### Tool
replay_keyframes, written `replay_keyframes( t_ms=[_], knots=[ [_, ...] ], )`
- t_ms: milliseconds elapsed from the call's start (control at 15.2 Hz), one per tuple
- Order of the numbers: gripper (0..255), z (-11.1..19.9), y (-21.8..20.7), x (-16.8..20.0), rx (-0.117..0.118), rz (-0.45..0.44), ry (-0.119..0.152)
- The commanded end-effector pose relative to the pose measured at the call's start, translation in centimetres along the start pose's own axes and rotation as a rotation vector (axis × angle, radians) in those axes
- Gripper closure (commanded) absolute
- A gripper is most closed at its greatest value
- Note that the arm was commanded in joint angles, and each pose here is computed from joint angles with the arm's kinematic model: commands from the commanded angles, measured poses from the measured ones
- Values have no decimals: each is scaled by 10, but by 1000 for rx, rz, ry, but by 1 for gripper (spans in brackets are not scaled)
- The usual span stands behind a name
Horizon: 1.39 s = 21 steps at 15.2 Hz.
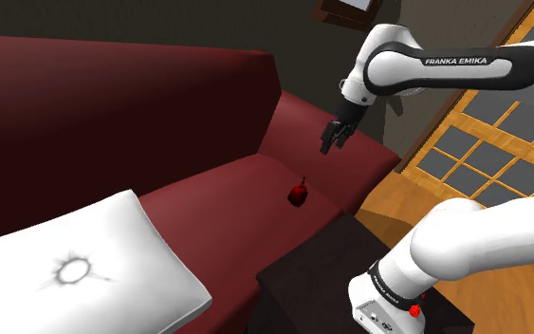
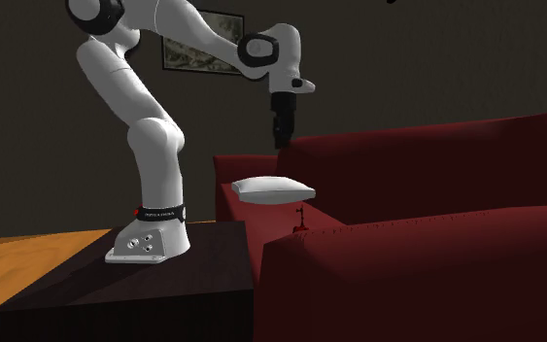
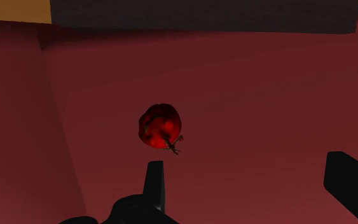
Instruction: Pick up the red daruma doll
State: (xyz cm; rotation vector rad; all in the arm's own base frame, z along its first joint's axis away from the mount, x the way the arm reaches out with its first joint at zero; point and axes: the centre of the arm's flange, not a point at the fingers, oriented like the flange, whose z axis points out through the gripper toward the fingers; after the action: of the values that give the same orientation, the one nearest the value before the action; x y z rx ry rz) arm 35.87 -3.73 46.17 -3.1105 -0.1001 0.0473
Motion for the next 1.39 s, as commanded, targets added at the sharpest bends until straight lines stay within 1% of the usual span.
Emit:
replay_keyframes(
  t_ms=[0,660,726,1188,1320],
  knots=[
    [0,25,7,11,12,-9,-4],
    [0,147,45,59,74,-54,-35],
    [0,155,47,62,78,-57,-37],
    [0,192,49,63,78,-57,-37],
    [0,195,49,63,77,-57,-37]
  ],
)
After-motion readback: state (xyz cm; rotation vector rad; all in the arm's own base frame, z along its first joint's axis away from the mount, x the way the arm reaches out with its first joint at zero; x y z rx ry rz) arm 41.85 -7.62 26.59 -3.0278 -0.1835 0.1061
